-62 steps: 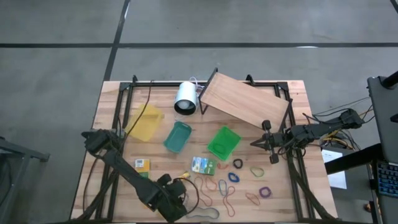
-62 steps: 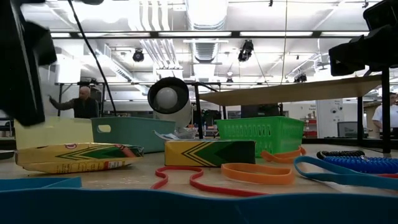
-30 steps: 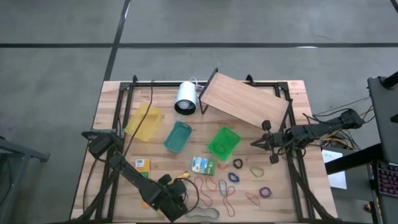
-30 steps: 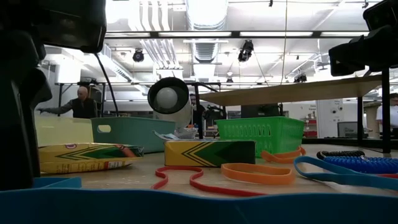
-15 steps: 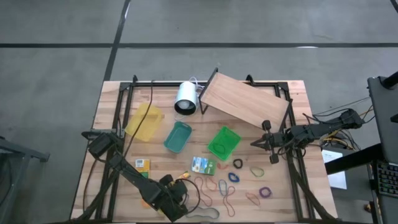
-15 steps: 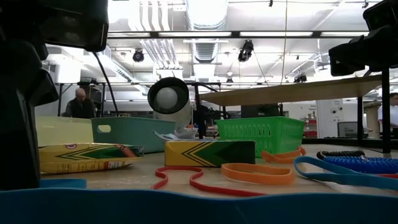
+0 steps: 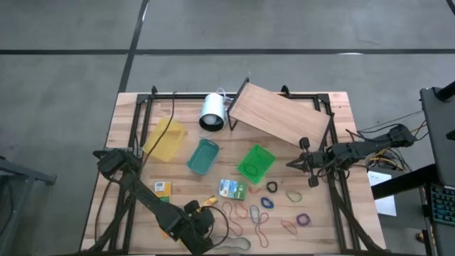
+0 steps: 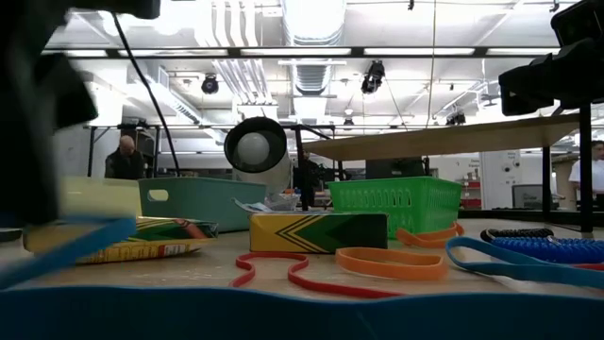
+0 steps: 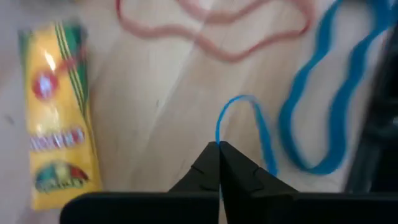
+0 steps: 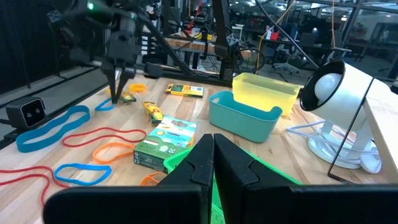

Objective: Pick & Place Office Desk Supplies
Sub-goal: Put the left blue rubber band into the green bin

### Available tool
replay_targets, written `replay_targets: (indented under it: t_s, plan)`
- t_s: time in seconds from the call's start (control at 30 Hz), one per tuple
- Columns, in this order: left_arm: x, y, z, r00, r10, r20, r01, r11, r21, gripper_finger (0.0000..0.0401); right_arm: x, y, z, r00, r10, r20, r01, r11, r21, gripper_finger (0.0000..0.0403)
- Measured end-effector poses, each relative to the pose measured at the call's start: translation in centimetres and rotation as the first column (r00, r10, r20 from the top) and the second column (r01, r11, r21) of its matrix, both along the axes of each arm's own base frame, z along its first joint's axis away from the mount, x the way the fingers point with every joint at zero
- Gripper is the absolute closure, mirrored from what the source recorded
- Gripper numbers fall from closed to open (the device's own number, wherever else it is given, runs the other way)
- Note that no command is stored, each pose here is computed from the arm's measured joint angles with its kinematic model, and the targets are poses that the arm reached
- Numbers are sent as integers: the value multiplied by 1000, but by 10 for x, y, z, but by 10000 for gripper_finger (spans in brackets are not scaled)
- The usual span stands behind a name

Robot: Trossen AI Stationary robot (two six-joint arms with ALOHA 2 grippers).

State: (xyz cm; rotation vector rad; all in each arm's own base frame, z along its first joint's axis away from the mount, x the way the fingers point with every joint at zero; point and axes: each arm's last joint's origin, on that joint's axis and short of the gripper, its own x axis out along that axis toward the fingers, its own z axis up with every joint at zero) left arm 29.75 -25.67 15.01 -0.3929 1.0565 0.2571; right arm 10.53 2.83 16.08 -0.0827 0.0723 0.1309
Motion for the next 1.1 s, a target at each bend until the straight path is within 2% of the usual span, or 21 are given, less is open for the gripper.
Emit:
replay_targets:
  t_s: [0.23, 0.43, 0.6, 0.73, 0.83, 0.97, 1.1]
  plan:
    - [5, 16, 26, 993, -61, 99, 47, 990, 134, 400, 0, 0, 0, 1000, 0, 0, 0, 1000, 0, 394]
    - [21, 51, 59, 974, -133, 182, 73, 950, 304, 400, 0, 0, 0, 1000, 0, 0, 0, 1000, 0, 394]
    - [36, 75, 83, 949, -64, 310, -31, 956, 291, 400, 0, 0, 0, 1000, 0, 0, 0, 1000, 0, 394]
    - [50, 85, 85, 914, -130, 385, -7, 942, 337, 400, 0, 0, 0, 1000, 0, -1, 0, 1000, 0, 394]
    - [61, 93, 86, 875, -129, 467, -21, 953, 304, 400, 0, 0, 0, 1000, 0, -1, 0, 1000, 0, 394]
    - [70, 111, 80, 858, -128, 497, -14, 962, 272, 400, 0, 0, 0, 1000, 0, -1, 0, 1000, 0, 394]
    - [75, 130, 73, 867, -97, 488, -44, 962, 269, 400, 0, 0, 0, 1000, 0, -1, 0, 1000, 0, 394]
